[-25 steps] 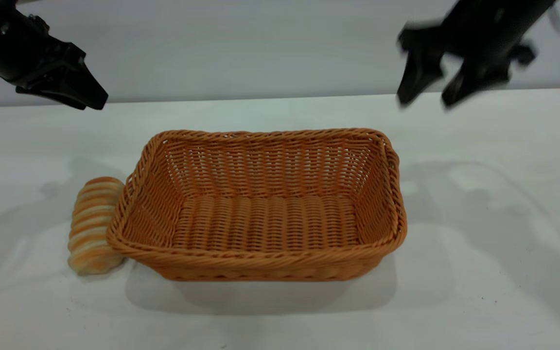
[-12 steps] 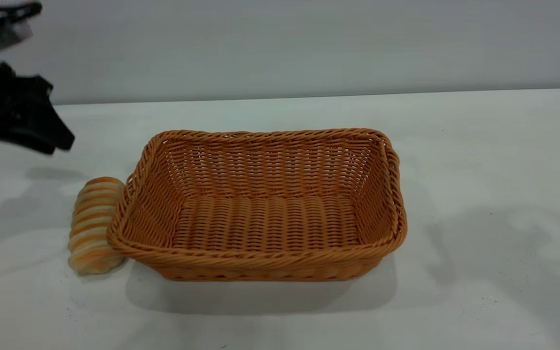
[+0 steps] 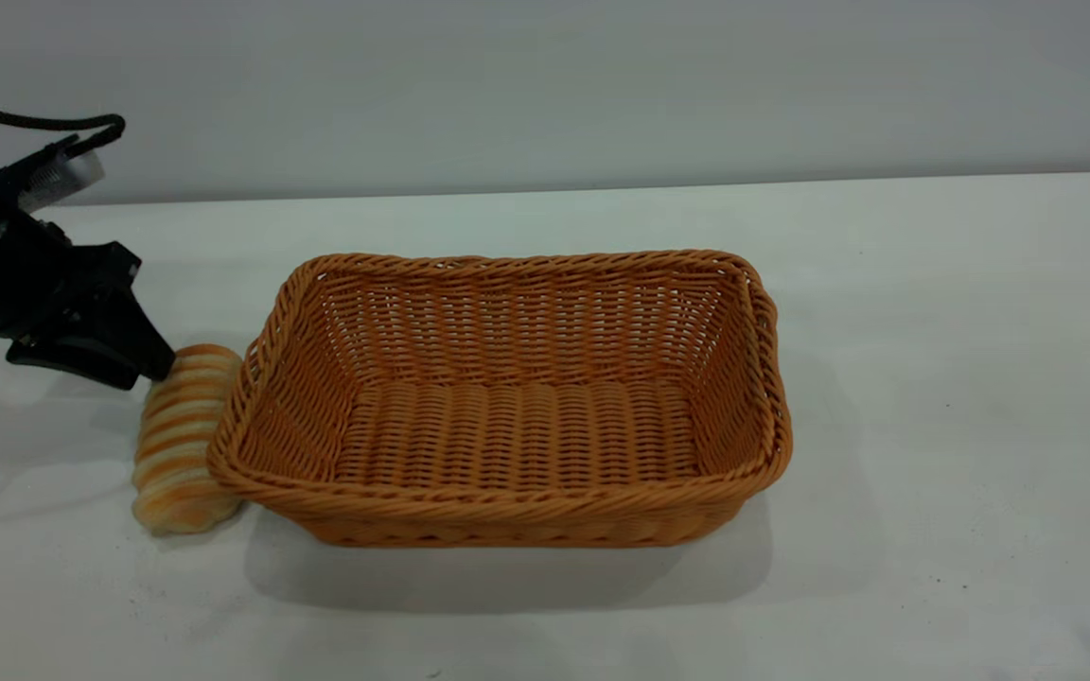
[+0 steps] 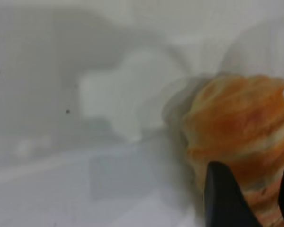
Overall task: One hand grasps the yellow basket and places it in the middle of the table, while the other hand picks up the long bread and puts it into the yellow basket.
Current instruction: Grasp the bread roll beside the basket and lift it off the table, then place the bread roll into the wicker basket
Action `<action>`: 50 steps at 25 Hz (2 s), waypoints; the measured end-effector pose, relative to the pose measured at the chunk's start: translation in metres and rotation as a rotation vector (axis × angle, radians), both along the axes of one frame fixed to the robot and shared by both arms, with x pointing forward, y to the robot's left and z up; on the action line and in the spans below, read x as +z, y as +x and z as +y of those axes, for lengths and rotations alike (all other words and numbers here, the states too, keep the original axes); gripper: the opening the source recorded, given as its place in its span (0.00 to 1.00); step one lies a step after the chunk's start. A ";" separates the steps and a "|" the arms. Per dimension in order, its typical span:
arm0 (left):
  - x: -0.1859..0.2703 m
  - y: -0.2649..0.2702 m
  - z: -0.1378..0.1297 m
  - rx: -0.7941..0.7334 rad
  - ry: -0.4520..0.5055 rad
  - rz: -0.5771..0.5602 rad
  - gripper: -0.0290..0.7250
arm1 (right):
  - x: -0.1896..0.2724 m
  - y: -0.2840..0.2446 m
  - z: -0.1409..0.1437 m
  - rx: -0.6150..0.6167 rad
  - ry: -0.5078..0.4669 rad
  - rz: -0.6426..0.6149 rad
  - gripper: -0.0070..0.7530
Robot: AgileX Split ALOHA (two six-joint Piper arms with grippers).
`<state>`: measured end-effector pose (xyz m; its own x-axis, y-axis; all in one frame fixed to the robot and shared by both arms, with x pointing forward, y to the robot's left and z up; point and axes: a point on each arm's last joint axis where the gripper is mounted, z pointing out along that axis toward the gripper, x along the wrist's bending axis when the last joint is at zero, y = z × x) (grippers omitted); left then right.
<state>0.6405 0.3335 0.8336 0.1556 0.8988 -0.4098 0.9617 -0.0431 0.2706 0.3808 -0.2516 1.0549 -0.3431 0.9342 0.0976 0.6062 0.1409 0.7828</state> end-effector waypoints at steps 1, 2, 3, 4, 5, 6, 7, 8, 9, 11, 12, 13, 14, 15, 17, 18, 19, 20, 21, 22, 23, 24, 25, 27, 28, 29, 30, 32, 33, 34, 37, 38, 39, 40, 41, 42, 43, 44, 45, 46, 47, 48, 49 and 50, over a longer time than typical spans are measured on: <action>0.000 0.001 0.000 0.004 -0.007 -0.009 0.51 | 0.000 -0.010 -0.002 0.004 0.007 -0.015 0.63; 0.000 0.002 -0.001 0.008 -0.014 -0.020 0.51 | 0.001 -0.020 -0.003 0.011 0.012 -0.029 0.62; -0.001 0.004 -0.002 0.010 -0.024 -0.030 0.51 | 0.002 -0.028 -0.004 0.019 0.015 -0.037 0.61; -0.001 0.004 -0.003 0.013 -0.033 -0.035 0.51 | 0.004 -0.036 -0.006 0.025 0.022 -0.050 0.61; -0.003 0.005 -0.003 0.011 -0.037 -0.038 0.51 | 0.007 -0.043 -0.007 0.030 0.031 -0.060 0.60; -0.005 0.005 -0.003 0.009 -0.041 -0.036 0.51 | 0.008 -0.050 -0.007 0.039 0.035 -0.062 0.59; -0.009 0.006 -0.006 0.006 -0.044 -0.029 0.51 | 0.008 -0.057 -0.008 0.048 0.037 -0.058 0.59; -0.012 0.006 -0.008 0.002 -0.043 -0.025 0.51 | 0.008 -0.063 -0.009 0.056 0.038 -0.048 0.58; -0.015 0.006 -0.010 0.000 -0.046 -0.018 0.51 | 0.009 -0.069 -0.009 0.065 0.038 -0.051 0.58; -0.018 0.007 -0.014 -0.004 -0.043 -0.017 0.51 | 0.008 -0.080 -0.011 0.080 0.036 -0.049 0.57; -0.020 0.007 -0.016 -0.009 -0.041 -0.017 0.51 | 0.009 -0.085 -0.012 0.085 0.037 -0.054 0.57; -0.020 0.008 -0.018 -0.014 -0.041 -0.019 0.51 | 0.008 -0.090 -0.013 0.088 0.033 -0.055 0.57; -0.022 0.008 -0.019 -0.015 -0.040 -0.017 0.51 | 0.008 -0.096 -0.014 0.092 0.028 -0.054 0.56; -0.024 0.008 -0.020 -0.016 -0.041 -0.013 0.49 | 0.007 -0.100 -0.015 0.091 0.025 -0.050 0.56; -0.025 0.008 -0.021 -0.018 -0.039 -0.012 0.39 | 0.005 -0.109 -0.018 0.081 0.018 -0.045 0.55; -0.026 0.008 -0.021 -0.025 -0.035 -0.011 0.33 | 0.004 -0.112 -0.019 0.073 0.016 -0.038 0.54; -0.026 0.008 -0.021 -0.033 -0.027 -0.013 0.24 | 0.003 -0.116 -0.021 0.063 0.013 -0.040 0.54; -0.026 0.008 -0.021 -0.044 -0.021 -0.013 0.15 | 0.002 -0.120 -0.023 0.053 0.008 -0.031 0.54; -0.026 0.008 -0.021 -0.050 -0.015 -0.014 0.10 | 0.000 -0.123 -0.024 0.045 0.000 -0.023 0.53; -0.025 0.008 -0.021 -0.053 -0.012 -0.013 0.08 | -0.001 -0.126 -0.026 0.039 -0.003 -0.019 0.53; -0.023 0.008 -0.020 -0.051 -0.007 -0.013 0.08 | -0.002 -0.130 -0.027 0.036 -0.009 -0.019 0.53; -0.021 0.008 -0.020 -0.054 -0.003 -0.013 0.08 | -0.003 -0.133 -0.029 0.034 -0.016 -0.014 0.53; -0.017 0.008 -0.021 -0.063 0.004 -0.013 0.08 | -0.005 -0.137 -0.030 0.033 -0.020 -0.020 0.53; -0.009 0.008 -0.022 -0.089 0.018 -0.013 0.08 | -0.006 -0.143 -0.031 0.031 -0.023 -0.030 0.53; -0.003 0.008 -0.022 -0.093 0.026 -0.021 0.08 | -0.006 -0.144 -0.032 0.031 -0.025 -0.030 0.53; 0.006 0.008 -0.022 -0.096 0.030 -0.034 0.08 | -0.007 -0.144 -0.032 0.029 -0.028 -0.027 0.53; 0.014 0.008 -0.022 -0.098 0.032 -0.046 0.08 | -0.007 -0.145 -0.032 0.029 -0.030 -0.027 0.53; 0.036 0.009 -0.022 -0.099 0.037 -0.089 0.08 | -0.008 -0.145 -0.033 0.028 -0.038 -0.017 0.53; 0.047 0.009 -0.022 -0.101 0.039 -0.112 0.08 | -0.008 -0.145 -0.033 0.028 -0.041 -0.013 0.53; 0.057 0.009 -0.023 -0.105 0.039 -0.128 0.08 | -0.008 -0.145 -0.033 0.028 -0.042 -0.011 0.53; 0.089 0.006 -0.024 -0.116 0.044 -0.193 0.08 | -0.009 -0.146 -0.033 0.028 -0.042 -0.007 0.53; 0.099 0.005 -0.024 -0.120 0.044 -0.213 0.08 | -0.009 -0.146 -0.033 0.028 -0.042 -0.007 0.53; 0.109 0.003 -0.025 -0.124 0.042 -0.229 0.08 | -0.009 -0.146 -0.033 0.028 -0.042 -0.007 0.53; 0.115 0.002 -0.026 -0.126 0.038 -0.239 0.08 | -0.009 -0.146 -0.033 0.028 -0.043 -0.007 0.53; 0.122 0.001 -0.029 -0.132 0.032 -0.250 0.08 | -0.009 -0.146 -0.033 0.028 -0.043 -0.007 0.53; 0.127 0.000 -0.033 -0.139 0.022 -0.257 0.08 | -0.009 -0.146 -0.033 0.028 -0.043 -0.007 0.53; 0.131 -0.001 -0.040 -0.152 0.012 -0.264 0.08 | -0.009 -0.146 -0.033 0.028 -0.043 -0.007 0.53; 0.134 -0.002 -0.050 -0.173 0.000 -0.267 0.08 | -0.009 -0.146 -0.033 0.028 -0.043 -0.007 0.53; 0.134 -0.003 -0.059 -0.192 -0.008 -0.266 0.08 | -0.009 -0.146 -0.033 0.028 -0.043 -0.007 0.53; 0.134 -0.004 -0.070 -0.221 -0.012 -0.266 0.07 | -0.009 -0.146 -0.033 0.028 -0.043 -0.007 0.53; 0.133 -0.005 -0.081 -0.247 -0.016 -0.264 0.07 | -0.009 -0.146 -0.033 0.028 -0.043 -0.007 0.53; 0.133 -0.006 -0.093 -0.274 -0.018 -0.264 0.07 | -0.009 -0.146 -0.033 0.028 -0.043 -0.007 0.53; 0.133 -0.007 -0.105 -0.296 -0.018 -0.271 0.07 | -0.009 -0.146 -0.033 0.028 -0.043 -0.007 0.53; 0.133 -0.008 -0.117 -0.315 -0.016 -0.281 0.07 | -0.009 -0.146 -0.033 0.028 -0.043 -0.007 0.53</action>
<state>0.6321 0.2165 0.9668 0.5295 0.7832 -0.3259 0.7911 -0.3171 0.5231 0.2352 -0.2847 1.0463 -0.3695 0.9276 0.0552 0.5958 0.1909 0.7801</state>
